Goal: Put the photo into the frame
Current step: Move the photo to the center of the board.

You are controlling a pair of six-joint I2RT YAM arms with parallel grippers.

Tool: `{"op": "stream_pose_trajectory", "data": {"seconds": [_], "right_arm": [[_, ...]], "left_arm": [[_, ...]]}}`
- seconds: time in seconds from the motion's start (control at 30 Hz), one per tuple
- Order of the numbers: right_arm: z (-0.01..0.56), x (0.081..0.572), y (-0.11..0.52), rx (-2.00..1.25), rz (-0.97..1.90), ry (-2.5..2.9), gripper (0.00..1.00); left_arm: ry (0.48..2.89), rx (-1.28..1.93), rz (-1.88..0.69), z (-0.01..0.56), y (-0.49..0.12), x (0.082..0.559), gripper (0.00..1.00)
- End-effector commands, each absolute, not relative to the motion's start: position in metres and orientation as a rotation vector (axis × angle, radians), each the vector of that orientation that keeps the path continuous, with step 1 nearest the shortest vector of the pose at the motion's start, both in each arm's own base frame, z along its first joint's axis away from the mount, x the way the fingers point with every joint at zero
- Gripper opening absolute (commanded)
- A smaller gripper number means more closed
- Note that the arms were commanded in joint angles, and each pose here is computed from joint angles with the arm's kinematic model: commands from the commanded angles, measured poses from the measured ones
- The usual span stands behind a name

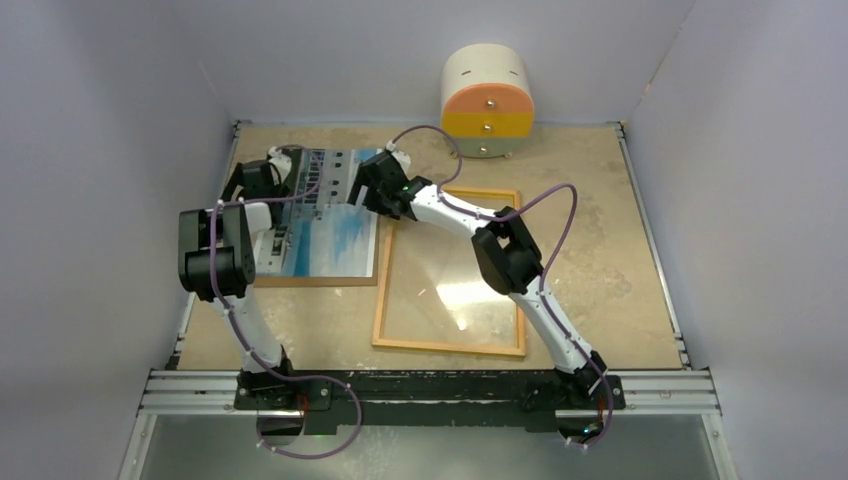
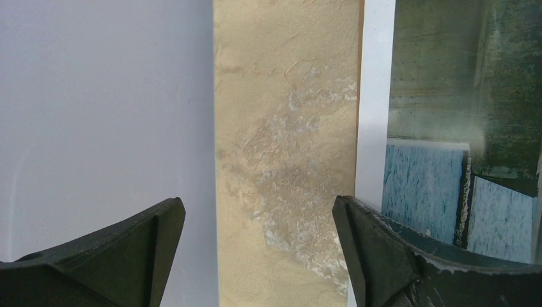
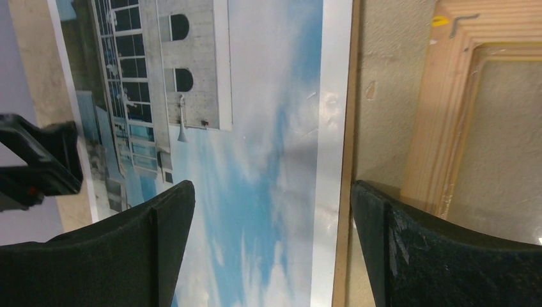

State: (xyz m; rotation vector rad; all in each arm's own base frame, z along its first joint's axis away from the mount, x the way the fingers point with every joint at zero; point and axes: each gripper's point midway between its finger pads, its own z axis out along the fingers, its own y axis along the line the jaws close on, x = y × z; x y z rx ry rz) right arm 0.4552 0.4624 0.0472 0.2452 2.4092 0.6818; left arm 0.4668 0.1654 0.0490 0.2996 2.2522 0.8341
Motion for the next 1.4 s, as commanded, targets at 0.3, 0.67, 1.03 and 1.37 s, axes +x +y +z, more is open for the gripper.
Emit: {"op": "stream_pose_trajectory", "data": {"seconds": [0.3, 0.67, 1.03, 1.37], "right_arm": [[0.018, 0.489, 0.424, 0.317, 0.523, 2.417, 0.9], [-0.007, 0.401, 0.472, 0.044, 0.626, 2.521, 0.88], [0.0, 0.295, 0.481, -0.069, 0.707, 2.598, 0.87], [0.012, 0.323, 0.435, 0.155, 0.602, 2.651, 0.87]], "left_arm": [[2.331, 0.501, 0.843, 0.018, 0.148, 0.448, 0.94], [2.392, 0.477, 0.695, 0.03, 0.153, 0.457, 0.95], [2.531, 0.666, 0.615, -0.005, 0.141, 0.404, 0.95], [2.455, 0.499, 0.676, 0.066, 0.178, 0.405, 0.95]]}}
